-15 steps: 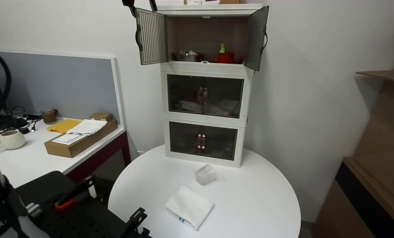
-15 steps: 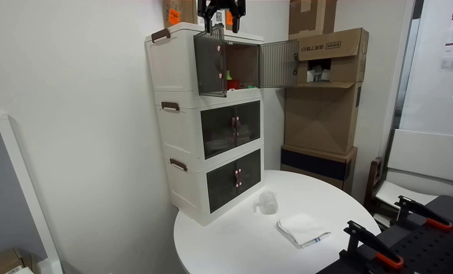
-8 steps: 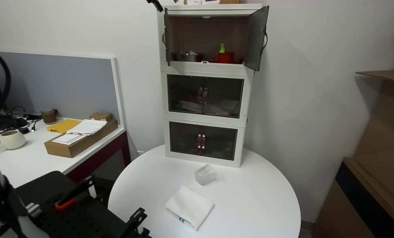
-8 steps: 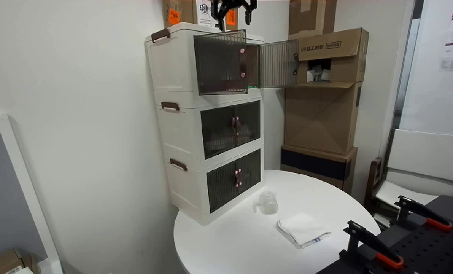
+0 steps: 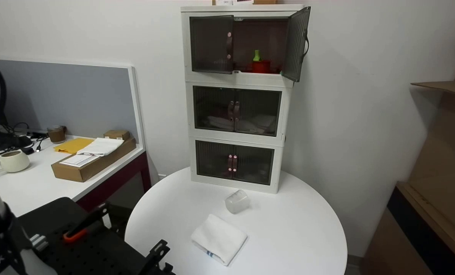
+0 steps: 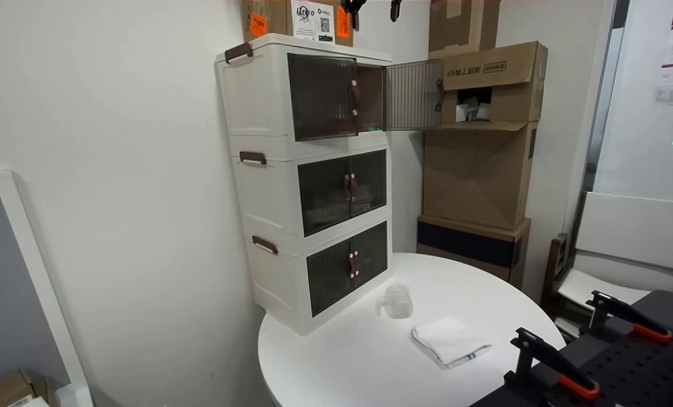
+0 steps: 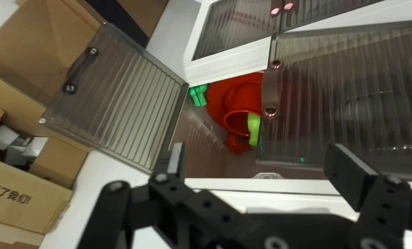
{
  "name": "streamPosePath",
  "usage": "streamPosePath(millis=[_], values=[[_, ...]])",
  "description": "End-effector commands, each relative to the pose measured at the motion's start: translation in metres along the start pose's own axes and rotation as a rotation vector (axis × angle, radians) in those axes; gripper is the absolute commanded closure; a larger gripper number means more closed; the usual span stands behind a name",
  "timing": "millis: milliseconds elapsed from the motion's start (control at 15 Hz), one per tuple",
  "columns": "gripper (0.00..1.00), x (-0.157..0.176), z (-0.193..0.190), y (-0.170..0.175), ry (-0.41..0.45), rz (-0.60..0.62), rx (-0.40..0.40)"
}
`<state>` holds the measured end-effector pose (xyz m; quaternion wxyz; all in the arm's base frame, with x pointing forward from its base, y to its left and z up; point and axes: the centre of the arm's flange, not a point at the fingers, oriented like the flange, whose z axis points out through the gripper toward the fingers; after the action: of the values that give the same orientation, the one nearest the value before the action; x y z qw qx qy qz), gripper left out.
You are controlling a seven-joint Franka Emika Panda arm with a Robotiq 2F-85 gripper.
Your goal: Close the open left door of the top shelf
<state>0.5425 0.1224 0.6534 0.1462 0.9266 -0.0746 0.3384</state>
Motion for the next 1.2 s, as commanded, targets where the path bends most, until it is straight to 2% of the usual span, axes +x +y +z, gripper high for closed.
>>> streamPosePath(millis=[0,67,200,600,867,1133], values=[[0.00,-0.011,0.028,0.020,-0.043,-0.120,0.154],[0.00,-0.012,0.039,0.023,-0.055,-0.154,0.195],[0.00,-0.014,0.062,0.026,-0.074,-0.199,0.225],[0.00,-0.016,0.121,0.022,-0.120,-0.247,0.200],[0.00,-0.028,0.131,0.029,-0.174,-0.276,0.203],[0.00,-0.056,0.135,0.069,-0.241,-0.344,0.160]])
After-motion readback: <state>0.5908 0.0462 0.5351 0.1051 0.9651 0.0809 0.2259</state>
